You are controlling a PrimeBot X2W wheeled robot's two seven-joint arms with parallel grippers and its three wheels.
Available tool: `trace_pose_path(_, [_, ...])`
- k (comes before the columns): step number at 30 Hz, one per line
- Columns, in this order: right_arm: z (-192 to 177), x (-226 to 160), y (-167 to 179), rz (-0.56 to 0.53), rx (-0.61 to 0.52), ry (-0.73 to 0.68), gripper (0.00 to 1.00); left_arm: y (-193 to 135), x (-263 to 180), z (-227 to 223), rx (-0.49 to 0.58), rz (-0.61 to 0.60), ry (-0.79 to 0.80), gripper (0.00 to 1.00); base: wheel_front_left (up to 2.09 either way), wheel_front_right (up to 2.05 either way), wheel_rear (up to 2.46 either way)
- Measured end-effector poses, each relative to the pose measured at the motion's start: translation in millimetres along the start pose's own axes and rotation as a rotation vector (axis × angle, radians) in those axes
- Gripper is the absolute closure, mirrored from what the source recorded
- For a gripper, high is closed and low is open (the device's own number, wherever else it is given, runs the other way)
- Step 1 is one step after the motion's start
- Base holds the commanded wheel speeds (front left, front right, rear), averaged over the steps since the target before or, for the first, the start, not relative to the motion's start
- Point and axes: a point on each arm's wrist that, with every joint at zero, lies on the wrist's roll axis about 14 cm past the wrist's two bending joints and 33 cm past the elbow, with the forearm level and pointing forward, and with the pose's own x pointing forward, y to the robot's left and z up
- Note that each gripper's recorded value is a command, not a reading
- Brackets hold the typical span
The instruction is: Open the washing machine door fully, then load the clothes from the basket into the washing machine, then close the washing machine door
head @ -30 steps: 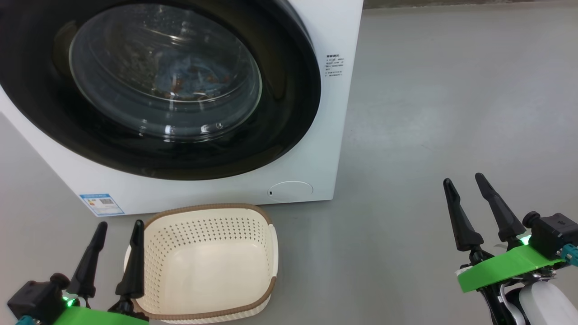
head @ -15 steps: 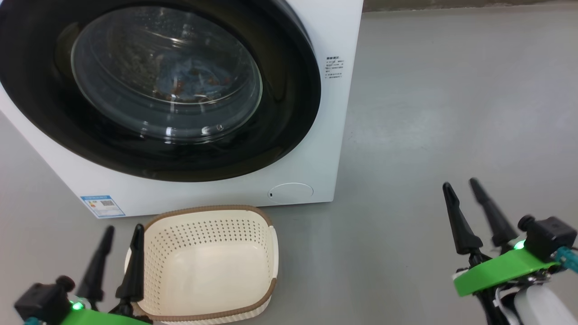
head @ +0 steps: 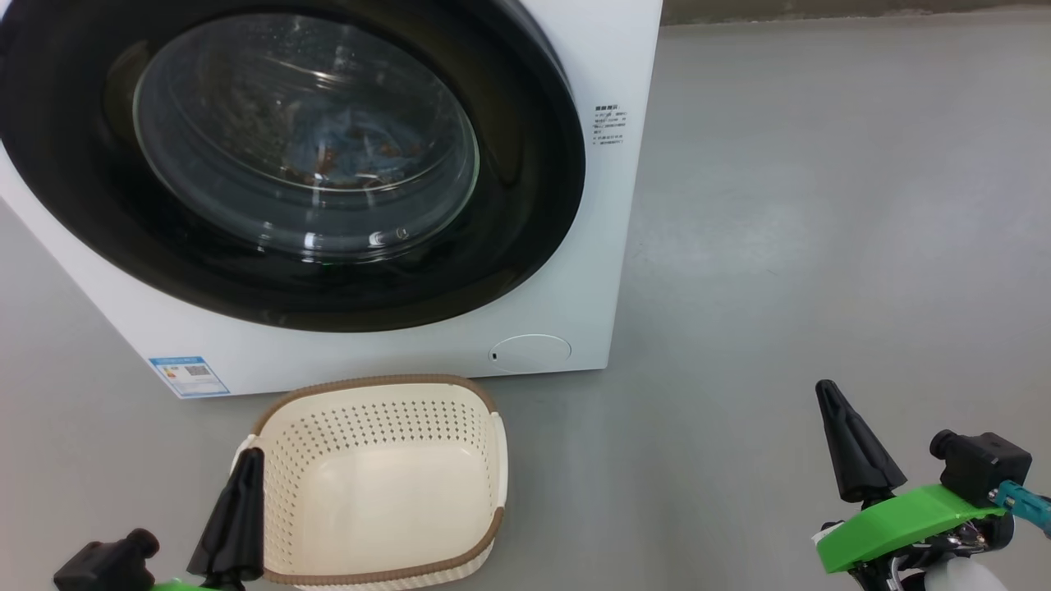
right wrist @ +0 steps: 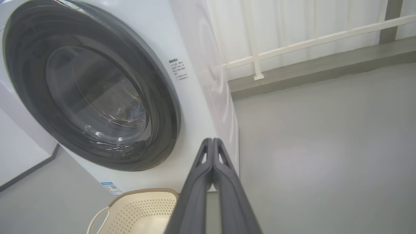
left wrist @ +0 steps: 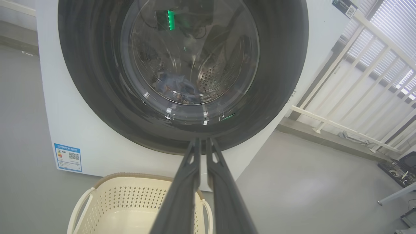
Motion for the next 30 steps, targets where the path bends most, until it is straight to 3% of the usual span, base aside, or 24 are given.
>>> trace_pose_path(30, [3.5, 1.2, -13.4, -0.086, 0.300, -0.004, 1.00, 12.3, -1.7, 2.1, -0.272, 0.087, -0.005, 1.00, 0.00, 0.00, 0.00])
